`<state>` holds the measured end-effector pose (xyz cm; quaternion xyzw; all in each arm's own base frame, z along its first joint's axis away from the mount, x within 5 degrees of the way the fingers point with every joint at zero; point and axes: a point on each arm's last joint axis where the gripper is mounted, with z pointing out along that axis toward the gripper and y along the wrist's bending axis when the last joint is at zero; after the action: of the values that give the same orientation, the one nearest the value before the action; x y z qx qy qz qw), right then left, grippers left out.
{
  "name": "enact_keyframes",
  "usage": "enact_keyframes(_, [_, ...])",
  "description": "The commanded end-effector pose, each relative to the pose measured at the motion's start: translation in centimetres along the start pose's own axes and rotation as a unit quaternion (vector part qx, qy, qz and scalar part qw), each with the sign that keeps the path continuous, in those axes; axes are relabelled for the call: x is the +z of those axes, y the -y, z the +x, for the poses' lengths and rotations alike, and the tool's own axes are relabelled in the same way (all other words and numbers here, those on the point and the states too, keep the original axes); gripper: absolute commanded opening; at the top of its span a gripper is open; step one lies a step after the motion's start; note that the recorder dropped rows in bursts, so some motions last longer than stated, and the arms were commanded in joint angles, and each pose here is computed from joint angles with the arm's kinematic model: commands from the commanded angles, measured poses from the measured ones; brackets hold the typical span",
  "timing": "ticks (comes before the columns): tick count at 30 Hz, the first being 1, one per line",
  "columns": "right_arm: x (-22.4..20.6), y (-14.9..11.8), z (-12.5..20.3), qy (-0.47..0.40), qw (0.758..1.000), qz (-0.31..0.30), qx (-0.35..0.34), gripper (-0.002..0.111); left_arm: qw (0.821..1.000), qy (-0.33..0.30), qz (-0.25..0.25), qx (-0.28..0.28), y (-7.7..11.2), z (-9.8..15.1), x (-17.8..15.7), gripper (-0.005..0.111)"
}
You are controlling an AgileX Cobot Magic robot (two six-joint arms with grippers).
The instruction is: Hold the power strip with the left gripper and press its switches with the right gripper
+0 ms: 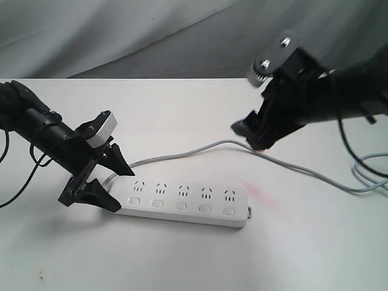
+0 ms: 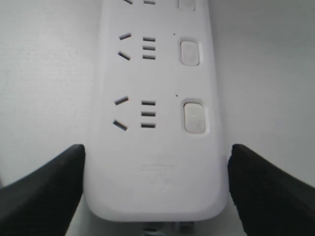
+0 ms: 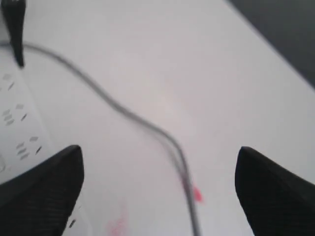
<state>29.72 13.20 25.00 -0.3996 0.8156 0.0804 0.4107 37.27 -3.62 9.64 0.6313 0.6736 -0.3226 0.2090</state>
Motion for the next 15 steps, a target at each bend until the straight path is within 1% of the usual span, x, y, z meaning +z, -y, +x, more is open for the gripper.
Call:
enact_keyframes(1, [-5.9,2.3,-1.6,0.078,0.991,0.080,0.080,0.077,1.000,0.005,-0.001,0.001,-0.1,-0.3,-0.1,0.023])
enact_keyframes(3, [-8.2,3.0,-1.8,0.103,0.984,0.105,0.105,0.077,1.000,0.005,-0.001,0.001,-0.1,-0.3,-0.1,0.023])
enact_keyframes(7, [-13.1,3.6,-2.1,0.149,0.971,0.151,0.109,0.076,1.000,0.005,-0.001,0.001,-0.1,-0.3,-0.1,0.023])
enact_keyframes(9, [-15.1,3.5,-2.3,0.171,0.964,0.168,0.116,0.074,1.000,0.005,-0.001,0.001,-0.1,-0.3,-0.1,0.023])
enact_keyframes(10, [-16.2,3.3,-2.3,0.182,0.961,0.172,0.118,0.071,1.000,0.005,-0.001,0.001,-0.1,-0.3,-0.1,0.023])
enact_keyframes(12, [-17.9,2.7,-2.4,0.198,0.957,0.175,0.117,0.061,1.000,0.005,-0.001,0.001,-0.1,-0.3,-0.1,0.023])
enact_keyframes(15, [-20.3,1.6,-2.6,0.226,0.950,0.177,0.125,0.038,1.000,0.005,-0.001,0.001,-0.1,-0.3,-0.1,0.023])
